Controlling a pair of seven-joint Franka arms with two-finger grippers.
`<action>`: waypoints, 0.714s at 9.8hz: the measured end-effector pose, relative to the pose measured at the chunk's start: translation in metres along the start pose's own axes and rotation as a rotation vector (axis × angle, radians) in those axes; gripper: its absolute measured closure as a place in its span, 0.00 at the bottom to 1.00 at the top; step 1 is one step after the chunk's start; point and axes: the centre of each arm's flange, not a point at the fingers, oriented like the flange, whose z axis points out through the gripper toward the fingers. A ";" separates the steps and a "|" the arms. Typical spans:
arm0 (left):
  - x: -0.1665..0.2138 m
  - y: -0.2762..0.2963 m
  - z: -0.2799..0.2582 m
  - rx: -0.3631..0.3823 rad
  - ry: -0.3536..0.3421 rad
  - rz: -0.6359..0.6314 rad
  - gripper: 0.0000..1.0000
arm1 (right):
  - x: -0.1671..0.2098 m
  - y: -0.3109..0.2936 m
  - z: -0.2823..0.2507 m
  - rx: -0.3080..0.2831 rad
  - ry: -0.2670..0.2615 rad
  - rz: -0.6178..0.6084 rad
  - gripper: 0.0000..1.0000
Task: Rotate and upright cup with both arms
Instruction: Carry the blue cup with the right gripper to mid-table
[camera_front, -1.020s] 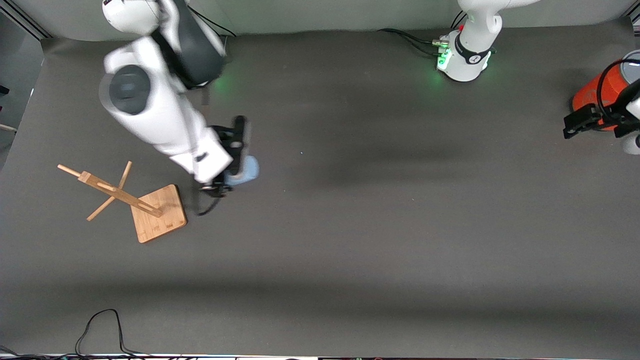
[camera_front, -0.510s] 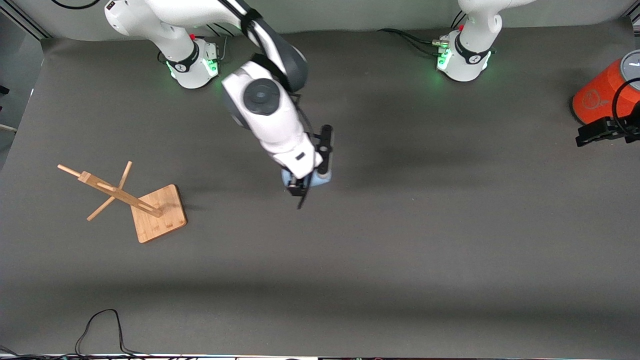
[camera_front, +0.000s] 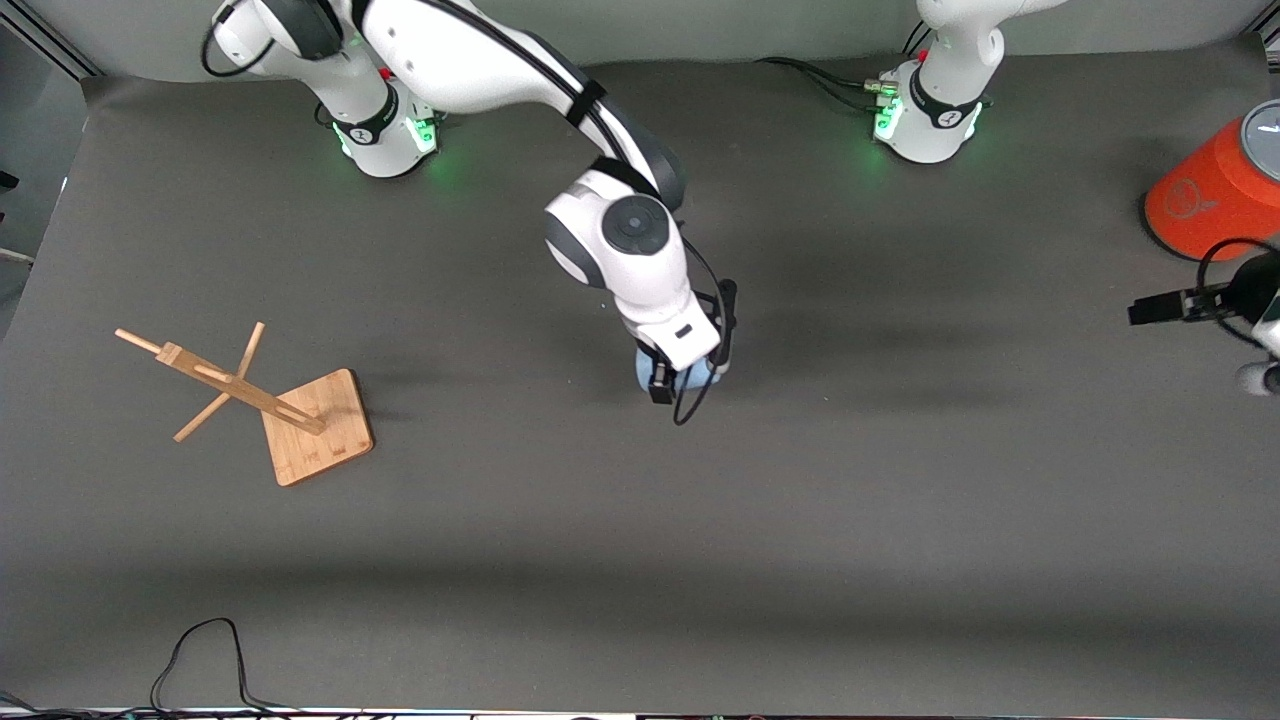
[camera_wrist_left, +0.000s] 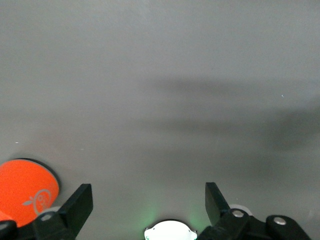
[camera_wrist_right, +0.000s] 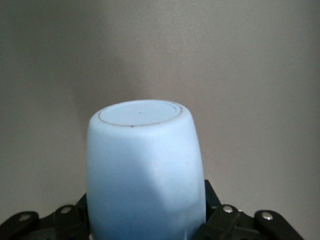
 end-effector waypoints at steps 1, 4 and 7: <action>0.005 0.003 0.008 -0.004 -0.016 0.006 0.00 | 0.005 -0.007 0.021 0.000 -0.002 -0.003 0.19; 0.009 0.006 0.014 -0.011 -0.026 0.012 0.00 | 0.011 -0.029 0.065 0.012 -0.023 -0.031 0.19; 0.009 0.005 0.014 -0.012 -0.026 0.010 0.00 | 0.021 -0.045 0.070 0.010 -0.016 -0.015 0.19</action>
